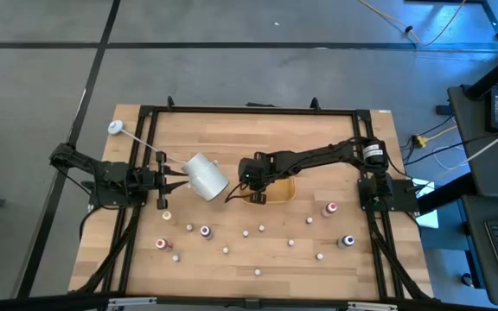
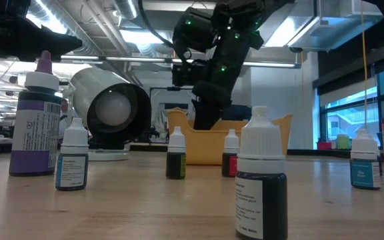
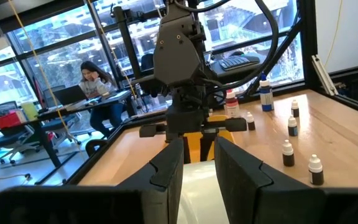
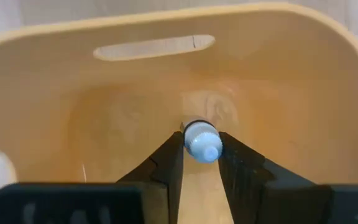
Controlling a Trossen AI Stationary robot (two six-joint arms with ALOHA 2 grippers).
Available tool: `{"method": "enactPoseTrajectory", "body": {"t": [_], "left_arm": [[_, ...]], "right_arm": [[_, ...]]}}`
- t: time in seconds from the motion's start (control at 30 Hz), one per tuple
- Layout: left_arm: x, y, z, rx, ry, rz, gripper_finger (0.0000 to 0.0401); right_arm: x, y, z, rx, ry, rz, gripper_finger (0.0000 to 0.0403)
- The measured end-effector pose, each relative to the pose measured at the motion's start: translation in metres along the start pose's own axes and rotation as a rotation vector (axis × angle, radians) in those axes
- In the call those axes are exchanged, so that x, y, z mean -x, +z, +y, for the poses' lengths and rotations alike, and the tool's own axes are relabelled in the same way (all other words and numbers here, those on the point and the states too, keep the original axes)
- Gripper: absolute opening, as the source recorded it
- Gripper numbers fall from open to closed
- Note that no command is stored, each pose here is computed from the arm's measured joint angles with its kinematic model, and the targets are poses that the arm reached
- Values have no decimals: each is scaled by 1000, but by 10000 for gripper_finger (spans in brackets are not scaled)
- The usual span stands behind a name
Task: Pick & Place food coloring
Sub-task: Put the top small black food coloring bottle into the yellow bin, then put the large pink food coloring bottle into the yellow bin
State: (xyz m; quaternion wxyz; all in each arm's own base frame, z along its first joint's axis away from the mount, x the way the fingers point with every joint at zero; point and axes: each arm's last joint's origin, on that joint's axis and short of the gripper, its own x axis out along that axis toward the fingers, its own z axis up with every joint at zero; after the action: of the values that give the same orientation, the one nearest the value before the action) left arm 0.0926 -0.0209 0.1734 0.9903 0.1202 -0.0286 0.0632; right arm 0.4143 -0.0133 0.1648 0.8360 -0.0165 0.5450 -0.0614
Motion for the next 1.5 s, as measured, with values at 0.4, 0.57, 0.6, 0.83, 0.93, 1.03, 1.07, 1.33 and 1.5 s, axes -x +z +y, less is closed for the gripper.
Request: {"method": "enactPoseTrajectory", "body": {"t": [0.4, 0.57, 0.6, 0.83, 0.93, 1.03, 1.07, 1.33, 1.5], "left_arm": [[0, 0, 0, 0, 0, 0, 88], [0, 0, 0, 0, 0, 0, 88], [0, 0, 0, 0, 0, 0, 88], [0, 0, 0, -1, -2, 2, 88], [0, 0, 0, 0, -2, 1, 88], [0, 0, 0, 0, -2, 1, 88], [0, 0, 0, -1, -3, 1, 88], [0, 2, 4, 120, 127, 2, 88], [0, 1, 4, 117, 131, 8, 88]], "right_arm": [[0, 0, 0, 25, 0, -1, 132], [19, 7, -2, 28, -1, 2, 133], [26, 9, -3, 27, -5, -2, 133], [89, 4, 5, 45, -90, -26, 133], [118, -8, 22, 60, -98, -61, 133], [140, -27, 41, 75, -97, -104, 133], [145, -34, 47, 79, -85, -112, 133], [172, -85, 79, 71, 19, -129, 133], [182, -99, 91, 12, 47, -97, 133]]}}
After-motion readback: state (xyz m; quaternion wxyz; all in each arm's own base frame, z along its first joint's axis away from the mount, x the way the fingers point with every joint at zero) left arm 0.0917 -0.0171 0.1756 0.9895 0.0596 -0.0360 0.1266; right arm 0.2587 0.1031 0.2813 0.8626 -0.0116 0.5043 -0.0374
